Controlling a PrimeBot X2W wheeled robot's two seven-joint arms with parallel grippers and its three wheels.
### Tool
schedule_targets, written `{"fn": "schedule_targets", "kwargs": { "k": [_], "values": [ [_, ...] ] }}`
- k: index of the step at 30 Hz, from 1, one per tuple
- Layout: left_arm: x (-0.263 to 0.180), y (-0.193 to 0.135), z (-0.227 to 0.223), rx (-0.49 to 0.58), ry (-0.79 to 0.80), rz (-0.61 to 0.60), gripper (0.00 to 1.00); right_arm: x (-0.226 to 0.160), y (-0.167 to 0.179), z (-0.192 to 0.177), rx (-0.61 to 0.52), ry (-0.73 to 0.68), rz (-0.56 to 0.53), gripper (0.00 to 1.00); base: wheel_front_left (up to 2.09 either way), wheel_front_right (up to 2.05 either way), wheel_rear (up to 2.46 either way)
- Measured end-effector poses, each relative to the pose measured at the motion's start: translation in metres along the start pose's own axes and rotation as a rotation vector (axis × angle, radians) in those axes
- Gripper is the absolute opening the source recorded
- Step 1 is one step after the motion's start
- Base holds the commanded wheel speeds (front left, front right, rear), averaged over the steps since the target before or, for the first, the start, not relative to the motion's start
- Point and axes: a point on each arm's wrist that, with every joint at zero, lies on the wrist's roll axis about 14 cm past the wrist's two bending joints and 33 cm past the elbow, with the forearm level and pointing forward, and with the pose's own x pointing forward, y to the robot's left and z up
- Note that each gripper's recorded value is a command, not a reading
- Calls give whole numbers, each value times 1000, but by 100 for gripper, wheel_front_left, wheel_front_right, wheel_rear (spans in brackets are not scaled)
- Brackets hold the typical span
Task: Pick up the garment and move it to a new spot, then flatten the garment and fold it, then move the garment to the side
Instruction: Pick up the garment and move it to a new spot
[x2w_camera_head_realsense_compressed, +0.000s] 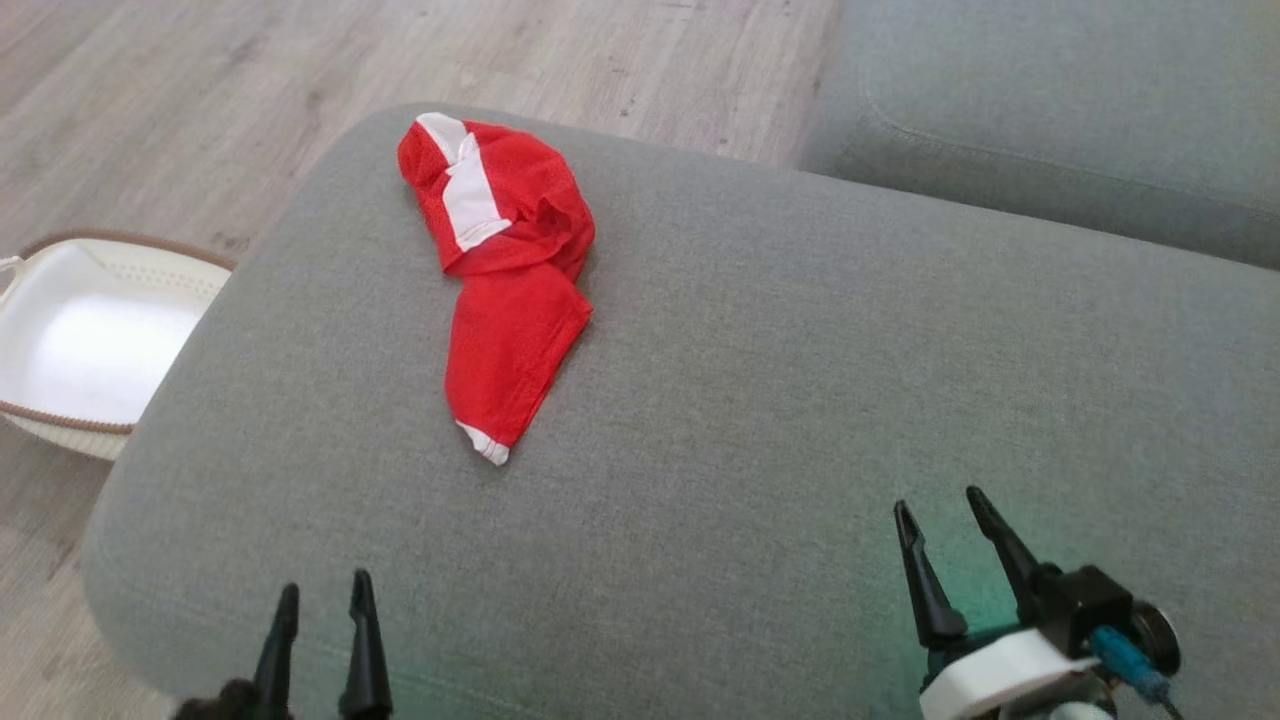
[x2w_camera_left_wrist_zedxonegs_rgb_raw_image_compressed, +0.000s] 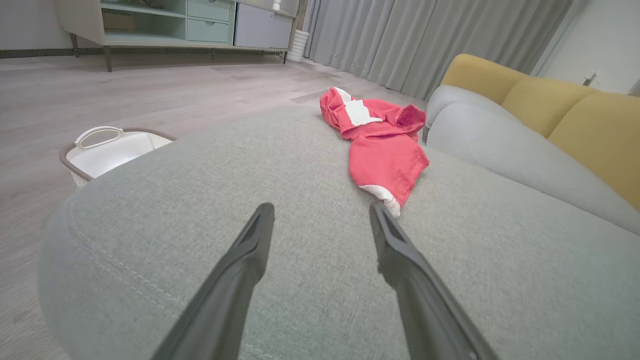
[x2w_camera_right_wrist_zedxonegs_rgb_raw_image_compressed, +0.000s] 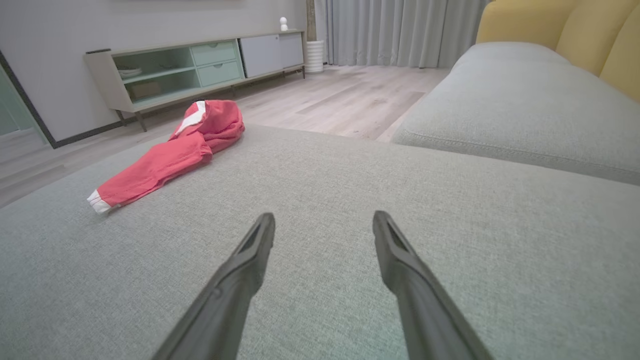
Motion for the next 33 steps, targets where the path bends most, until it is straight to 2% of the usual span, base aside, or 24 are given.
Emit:
{"fn": "schedule_targets", "kwargs": {
  "k": [5, 7, 11, 12, 13, 15, 17, 23, 27, 32, 33],
  "values": [
    [21, 0, 20, -23, -45, 8, 100, 13, -10, -2, -10, 4, -11, 100, 0, 0, 0],
    [42, -11, 22, -24, -26, -29, 100, 18, -22, -5, -12, 10, -36, 100, 0, 0, 0],
    [100, -35, 43, 13, 17, -128, 100, 30, -50, -13, -47, 36, -67, 100, 0, 0, 0],
    [133, -44, 60, 18, 27, -158, 100, 38, -71, -12, -70, 40, -91, 100, 0, 0, 0],
    [149, -51, 67, 12, 34, -176, 100, 43, -81, -11, -83, 39, -102, 100, 0, 0, 0],
    [177, -62, 74, 70, 60, -215, 100, 53, -96, -11, -99, 39, -114, 100, 0, 0, 0],
    [204, -72, 74, 41, 95, -230, 100, 62, -109, -12, -113, 43, -125, 100, 0, 0, 0],
    [262, -69, 20, 69, 314, -175, 100, 75, -137, -33, -134, 99, -138, 100, 0, 0, 0],
    [268, -71, -45, 41, 532, -144, 100, 77, -146, -44, -135, 126, -141, 100, 0, 0, 0],
    [286, -71, -55, 61, 540, -133, 100, 72, -155, -45, -135, 135, -165, 100, 0, 0, 0],
    [290, -74, -57, 62, 540, -136, 92, 70, -157, -46, -137, 138, -172, 100, 0, 0, 0]
  ]
}}
